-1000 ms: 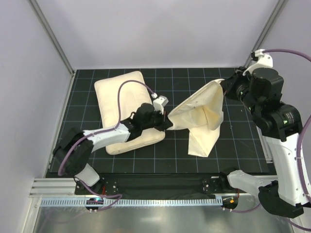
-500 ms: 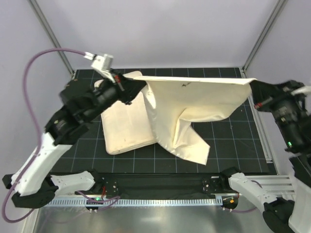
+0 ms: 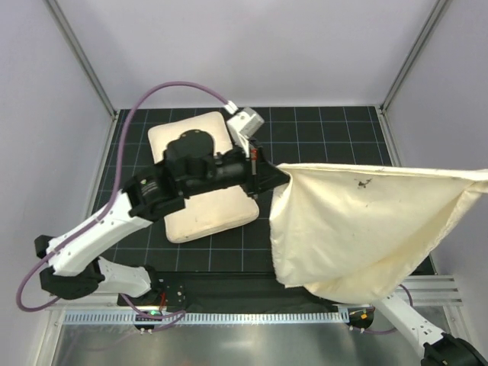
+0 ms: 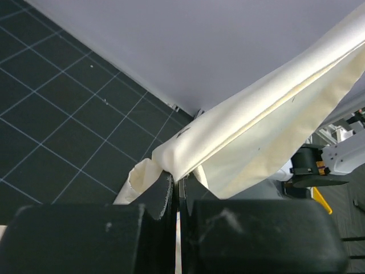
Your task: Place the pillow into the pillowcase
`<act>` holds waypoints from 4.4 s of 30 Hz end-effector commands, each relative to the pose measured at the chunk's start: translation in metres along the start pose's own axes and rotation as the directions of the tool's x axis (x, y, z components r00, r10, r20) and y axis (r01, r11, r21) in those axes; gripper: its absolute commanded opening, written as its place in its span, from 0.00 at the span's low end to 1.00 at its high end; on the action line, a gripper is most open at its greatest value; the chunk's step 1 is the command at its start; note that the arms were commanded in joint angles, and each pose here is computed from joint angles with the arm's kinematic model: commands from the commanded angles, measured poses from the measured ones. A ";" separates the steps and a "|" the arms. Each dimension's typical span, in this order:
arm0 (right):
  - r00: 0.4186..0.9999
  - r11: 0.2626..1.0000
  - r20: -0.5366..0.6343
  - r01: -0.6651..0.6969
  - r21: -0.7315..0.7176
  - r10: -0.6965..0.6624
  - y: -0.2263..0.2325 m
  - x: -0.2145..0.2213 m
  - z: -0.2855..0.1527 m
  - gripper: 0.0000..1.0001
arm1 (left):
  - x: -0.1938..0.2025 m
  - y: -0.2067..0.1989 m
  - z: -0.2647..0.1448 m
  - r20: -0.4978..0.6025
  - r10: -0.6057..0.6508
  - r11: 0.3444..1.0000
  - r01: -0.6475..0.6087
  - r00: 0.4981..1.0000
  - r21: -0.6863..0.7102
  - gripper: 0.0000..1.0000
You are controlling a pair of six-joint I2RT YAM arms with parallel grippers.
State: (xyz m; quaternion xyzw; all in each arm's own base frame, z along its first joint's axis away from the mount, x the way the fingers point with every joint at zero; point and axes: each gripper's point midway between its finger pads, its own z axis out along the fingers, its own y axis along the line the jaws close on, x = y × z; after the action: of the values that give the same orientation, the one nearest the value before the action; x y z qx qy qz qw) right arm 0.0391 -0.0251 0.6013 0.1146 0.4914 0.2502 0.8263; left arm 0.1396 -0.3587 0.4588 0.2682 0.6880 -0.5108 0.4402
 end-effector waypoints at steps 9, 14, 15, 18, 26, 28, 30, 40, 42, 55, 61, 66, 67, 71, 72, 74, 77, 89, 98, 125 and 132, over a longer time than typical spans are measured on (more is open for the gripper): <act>0.974 0.981 -0.205 0.127 0.149 -0.095 -0.020 0.121 0.122 0.04 | -0.030 0.061 0.017 0.104 -0.077 0.946 0.105 0.992 -0.308 0.00; 0.959 0.984 -0.258 0.146 0.098 -0.117 -0.012 0.152 0.147 0.04 | -0.025 0.112 -0.004 0.144 -0.077 0.884 0.134 0.987 -0.449 0.00; 0.954 0.984 -0.272 0.153 0.086 -0.125 -0.009 0.161 0.157 0.04 | -0.031 0.134 -0.013 0.167 -0.091 0.861 0.161 0.982 -0.482 0.00; 0.950 0.984 -0.277 0.167 0.054 -0.146 0.002 0.164 0.180 0.04 | -0.057 0.161 -0.039 0.253 -0.129 0.830 0.244 0.959 -0.501 0.00; 0.982 0.988 -0.115 0.154 0.025 -0.150 0.013 0.117 0.214 0.04 | -0.121 0.132 -0.067 0.325 0.061 0.876 0.105 0.944 -0.470 0.00; 0.987 0.992 -0.110 0.120 0.028 -0.116 0.011 0.110 0.221 0.04 | -0.125 0.110 -0.058 0.310 0.048 0.927 0.073 0.950 -0.368 0.00; 0.993 0.995 -0.087 0.090 0.043 -0.086 0.004 0.098 0.225 0.04 | -0.122 0.098 -0.039 0.281 0.036 0.952 0.053 0.959 -0.302 0.00; 0.970 0.983 -0.176 -0.178 -0.051 0.166 -0.016 0.059 0.230 0.04 | -0.064 0.007 0.071 0.159 0.097 0.986 -0.074 0.983 -0.147 0.00; 0.974 0.980 -0.163 -0.173 -0.098 0.155 -0.015 0.052 0.217 0.04 | -0.043 -0.019 0.091 0.146 0.127 0.986 -0.110 0.981 -0.122 0.00; 0.996 0.991 0.049 -0.066 -0.117 0.072 0.009 -0.029 0.210 0.04 | 0.016 -0.145 0.132 0.150 0.220 0.969 -0.234 0.964 0.082 0.00; 0.947 0.908 -0.139 -0.316 -0.274 0.288 -0.005 -0.026 0.240 0.04 | 0.016 -0.164 0.136 0.155 0.122 0.978 -0.145 0.980 0.150 0.00; 0.895 0.925 -0.304 -0.368 -0.092 0.326 -0.072 0.058 0.280 0.04 | 0.038 -0.082 0.146 0.036 -0.155 0.985 0.152 0.987 0.081 0.00; 0.865 0.909 -0.359 -0.407 -0.087 0.352 -0.070 0.086 0.288 0.04 | 0.001 -0.054 0.133 0.131 -0.299 0.953 0.287 0.945 0.101 0.00; 0.780 0.897 -0.484 -0.440 0.023 0.395 -0.110 0.190 0.308 0.04 | 0.036 0.063 0.107 0.201 -0.367 0.909 0.396 0.908 -0.129 0.00; 0.751 0.891 -0.510 -0.447 0.075 0.419 -0.124 0.219 0.308 0.04 | 0.049 0.083 0.100 0.206 -0.369 0.896 0.406 0.906 -0.178 0.00; 0.717 0.891 -0.545 -0.433 0.140 0.434 -0.134 0.268 0.315 0.04 | 0.078 0.126 0.077 0.230 -0.389 0.856 0.442 0.892 -0.267 0.00; 0.663 0.886 -0.595 -0.405 0.225 0.454 -0.160 0.339 0.322 0.04 | 0.114 0.165 0.047 0.235 -0.414 0.806 0.474 0.879 -0.355 0.00; 0.449 0.986 -0.885 -0.154 0.064 0.128 -0.112 0.550 0.322 0.21 | 0.211 0.206 -0.024 0.162 -0.455 0.699 0.464 0.876 -0.544 0.09; 0.345 0.957 -0.938 0.258 0.133 0.038 -0.170 0.519 0.216 0.79 | 0.234 0.242 -0.078 0.210 -0.359 0.593 0.395 0.910 -0.702 0.67; 0.290 0.848 -0.892 0.310 0.430 0.346 -0.190 0.518 -0.059 0.79 | 0.261 0.178 0.073 -0.149 -0.249 0.864 0.150 0.957 -0.480 0.70; 0.196 0.821 -0.929 0.436 0.370 0.314 -0.209 0.537 -0.076 0.72 | 0.288 0.195 0.117 -0.256 -0.238 0.869 0.088 0.937 -0.486 0.69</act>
State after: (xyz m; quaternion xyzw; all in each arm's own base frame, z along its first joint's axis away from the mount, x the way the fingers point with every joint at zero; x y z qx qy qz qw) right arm 0.2328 0.0778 0.0689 0.1505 0.9554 0.0924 0.2366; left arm 0.1922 -0.3944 0.0745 0.1602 0.8976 -0.2662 0.3128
